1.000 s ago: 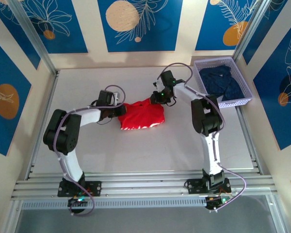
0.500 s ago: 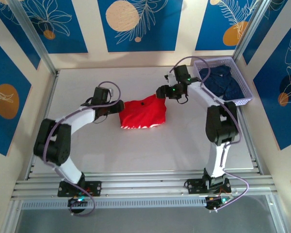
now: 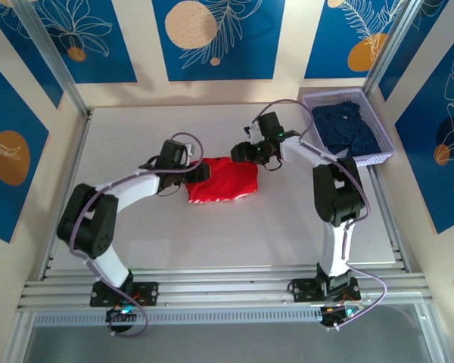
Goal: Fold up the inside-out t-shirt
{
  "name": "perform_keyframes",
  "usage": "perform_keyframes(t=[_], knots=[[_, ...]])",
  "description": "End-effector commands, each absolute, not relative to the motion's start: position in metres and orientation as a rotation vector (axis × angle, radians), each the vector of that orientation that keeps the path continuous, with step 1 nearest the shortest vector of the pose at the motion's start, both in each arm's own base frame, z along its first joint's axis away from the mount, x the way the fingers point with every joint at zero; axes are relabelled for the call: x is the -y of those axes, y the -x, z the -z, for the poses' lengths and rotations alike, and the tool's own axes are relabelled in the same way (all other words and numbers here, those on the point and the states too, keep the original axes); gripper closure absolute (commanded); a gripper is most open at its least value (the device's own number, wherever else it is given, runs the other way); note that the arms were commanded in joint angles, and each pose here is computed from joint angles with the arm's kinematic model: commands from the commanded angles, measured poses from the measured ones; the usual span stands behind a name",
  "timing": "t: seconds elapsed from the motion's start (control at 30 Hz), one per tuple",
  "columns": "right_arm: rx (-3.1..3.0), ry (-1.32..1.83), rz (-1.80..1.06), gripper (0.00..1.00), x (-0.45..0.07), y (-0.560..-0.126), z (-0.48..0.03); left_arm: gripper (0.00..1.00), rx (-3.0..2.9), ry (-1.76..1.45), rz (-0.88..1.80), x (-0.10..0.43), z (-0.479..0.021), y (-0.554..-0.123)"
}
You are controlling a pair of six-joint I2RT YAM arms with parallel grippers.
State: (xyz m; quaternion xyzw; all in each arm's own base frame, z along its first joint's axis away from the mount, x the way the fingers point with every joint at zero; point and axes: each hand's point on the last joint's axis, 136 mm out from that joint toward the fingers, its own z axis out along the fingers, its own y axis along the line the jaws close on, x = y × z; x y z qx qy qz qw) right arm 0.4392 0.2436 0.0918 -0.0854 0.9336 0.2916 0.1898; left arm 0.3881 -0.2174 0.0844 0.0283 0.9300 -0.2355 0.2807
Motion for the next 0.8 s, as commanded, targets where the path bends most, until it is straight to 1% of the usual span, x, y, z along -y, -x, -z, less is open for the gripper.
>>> perform_keyframes(t=[0.0, 0.07, 0.13, 0.2, 0.3, 0.33, 0.37, 0.43, 0.47, 0.6, 0.77], knots=[[-2.667, 0.147, -0.905, 0.36, -0.247, -0.451, -0.074, 0.26, -2.537, 0.004, 0.54, 0.206, -0.061, -0.397], [-2.691, 0.134, -0.92, 0.37, -0.247, -0.458, -0.062, 0.26, -2.558, 0.032, 0.498, 0.197, -0.046, -0.397], [-2.705, 0.14, -0.931, 0.38, -0.246, -0.465, -0.058, 0.26, -2.555, 0.035, 0.505, 0.196, -0.044, -0.398], [-2.697, 0.153, -0.937, 0.38, -0.244, -0.469, -0.064, 0.26, -2.527, 0.013, 0.503, 0.194, -0.055, -0.399], [-2.642, 0.181, -0.937, 0.38, -0.236, -0.469, -0.091, 0.23, -2.458, -0.007, 0.477, 0.185, -0.083, -0.396], [-2.625, 0.186, -0.934, 0.37, -0.233, -0.465, -0.099, 0.22, -2.44, -0.001, 0.474, 0.18, -0.09, -0.392], [-2.606, 0.194, -0.931, 0.35, -0.23, -0.461, -0.108, 0.18, -2.432, 0.015, 0.479, 0.175, -0.095, -0.388], [-2.579, 0.2, -0.924, 0.33, -0.225, -0.451, -0.121, 0.13, -2.449, 0.051, 0.506, 0.168, -0.096, -0.38], [-2.57, 0.196, -0.917, 0.32, -0.222, -0.446, -0.124, 0.12, -2.474, 0.064, 0.533, 0.168, -0.093, -0.375], [-2.556, 0.181, -0.926, 0.31, -0.218, -0.431, -0.131, 0.1, -2.559, 0.077, 0.639, 0.18, -0.08, -0.37], [-2.577, 0.169, -0.91, 0.31, -0.214, -0.423, -0.126, 0.09, -2.601, 0.067, 0.711, 0.196, -0.066, -0.381]])
